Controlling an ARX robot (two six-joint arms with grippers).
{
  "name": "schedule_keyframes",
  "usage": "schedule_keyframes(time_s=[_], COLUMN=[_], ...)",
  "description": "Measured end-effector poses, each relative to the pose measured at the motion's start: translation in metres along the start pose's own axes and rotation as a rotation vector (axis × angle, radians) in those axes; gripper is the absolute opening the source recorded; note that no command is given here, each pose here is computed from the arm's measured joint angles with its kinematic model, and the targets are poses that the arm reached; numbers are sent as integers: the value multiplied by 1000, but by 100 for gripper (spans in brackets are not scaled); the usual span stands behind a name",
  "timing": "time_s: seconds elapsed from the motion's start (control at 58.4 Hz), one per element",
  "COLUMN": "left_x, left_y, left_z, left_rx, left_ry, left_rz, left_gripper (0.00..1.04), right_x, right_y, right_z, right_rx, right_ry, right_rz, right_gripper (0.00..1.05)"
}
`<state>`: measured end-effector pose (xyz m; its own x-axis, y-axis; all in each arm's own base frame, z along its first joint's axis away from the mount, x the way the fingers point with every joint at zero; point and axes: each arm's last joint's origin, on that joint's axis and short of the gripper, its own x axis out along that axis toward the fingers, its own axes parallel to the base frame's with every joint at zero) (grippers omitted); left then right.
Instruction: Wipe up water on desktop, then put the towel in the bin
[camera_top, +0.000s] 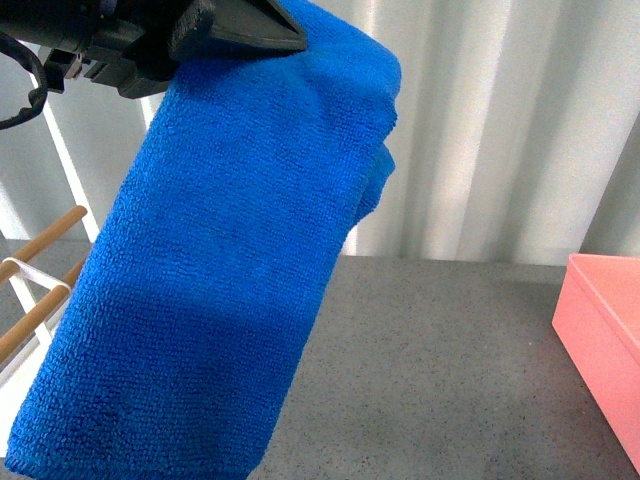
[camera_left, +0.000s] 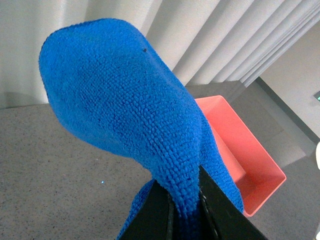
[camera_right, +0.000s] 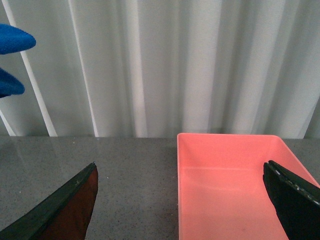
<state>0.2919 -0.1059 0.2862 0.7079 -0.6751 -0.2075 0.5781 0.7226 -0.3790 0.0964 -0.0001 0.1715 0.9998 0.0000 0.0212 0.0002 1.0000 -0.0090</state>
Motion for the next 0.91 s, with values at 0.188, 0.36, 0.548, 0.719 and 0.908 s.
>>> schedule_keyframes(time_s=[0.188,0.36,0.548,0.719,0.908], left_x=[0,0,0,0,0], left_y=[0,0,0,0,0], left_z=[0,0,0,0,0], left_rx=[0,0,0,0,0], left_ry=[-1,-1,-1,-1,-1], left_rz=[4,3,3,3,3], left_gripper=[5,5,5,5,5], right_x=[12,54,98,131,159], right_y=[-6,-10,8,33,65], right_z=[0,22,17,8,1], right_rx=[64,167,299,431,528], right_ry=[271,289,320,336,365], right_rz=[143,445,764,923,1013], right_gripper=[98,98,98,98,98])
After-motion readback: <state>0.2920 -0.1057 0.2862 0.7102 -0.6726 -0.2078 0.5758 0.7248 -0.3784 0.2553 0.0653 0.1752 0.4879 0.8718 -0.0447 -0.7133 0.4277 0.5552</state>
